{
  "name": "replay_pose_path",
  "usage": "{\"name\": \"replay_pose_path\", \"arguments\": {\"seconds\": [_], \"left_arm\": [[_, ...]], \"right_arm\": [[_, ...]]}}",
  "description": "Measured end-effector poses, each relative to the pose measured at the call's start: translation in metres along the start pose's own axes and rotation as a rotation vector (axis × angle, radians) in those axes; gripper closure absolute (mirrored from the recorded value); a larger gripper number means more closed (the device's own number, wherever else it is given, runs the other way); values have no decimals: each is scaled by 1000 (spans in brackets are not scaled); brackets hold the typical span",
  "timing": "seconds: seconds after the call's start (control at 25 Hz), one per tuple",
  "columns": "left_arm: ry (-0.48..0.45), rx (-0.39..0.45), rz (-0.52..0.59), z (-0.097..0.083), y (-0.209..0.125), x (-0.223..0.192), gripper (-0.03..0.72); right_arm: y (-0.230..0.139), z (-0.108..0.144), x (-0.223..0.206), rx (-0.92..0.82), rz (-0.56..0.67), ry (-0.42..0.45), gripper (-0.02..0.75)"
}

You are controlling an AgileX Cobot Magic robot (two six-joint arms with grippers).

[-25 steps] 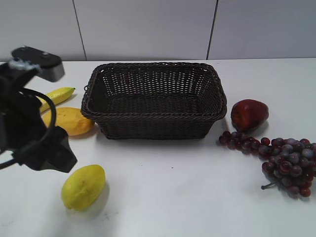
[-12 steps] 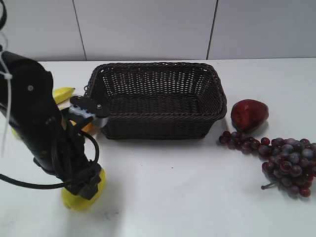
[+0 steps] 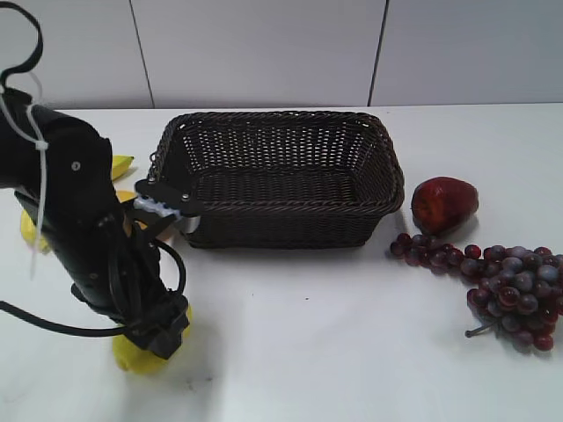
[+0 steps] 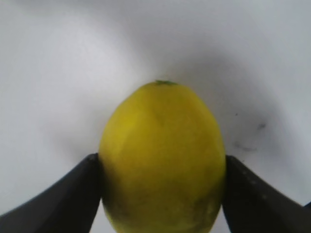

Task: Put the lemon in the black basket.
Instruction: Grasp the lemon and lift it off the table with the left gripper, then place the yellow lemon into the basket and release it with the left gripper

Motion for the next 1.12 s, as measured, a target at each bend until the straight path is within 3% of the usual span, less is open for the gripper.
{"name": "replay_pose_path", "arguments": {"seconds": [0.2, 0.32, 0.48, 0.68, 0.88, 1.12], "left_arm": [[17, -61, 33, -1, 18, 26, 151], [80, -129, -12, 3, 43, 60, 151], [143, -175, -209, 3, 90, 114, 152], [179, -196, -560, -3, 146, 164, 152], [188, -199, -734, 0, 183, 148, 152], [161, -172, -633, 8, 197, 73, 152]], "right_arm": [[0, 0, 0, 0, 0, -1, 146], [0, 0, 0, 0, 0, -2, 146], [0, 0, 0, 0, 0, -2, 146], [0, 0, 0, 0, 0, -2, 146], [0, 0, 0, 0, 0, -2, 146], [0, 0, 0, 0, 0, -2, 146]]}}
Point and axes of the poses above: a point on each arm's last joint axis where the gripper is mounted, x pointing back along that axis away from the gripper, z along the wrist's bending axis when the last joint is at zero, y = z × x, the point moved 4 cm from there along -x, pointing out along that axis toward the gripper, and after that the axes turned 3 degrees about x, right-handed, at the moved point
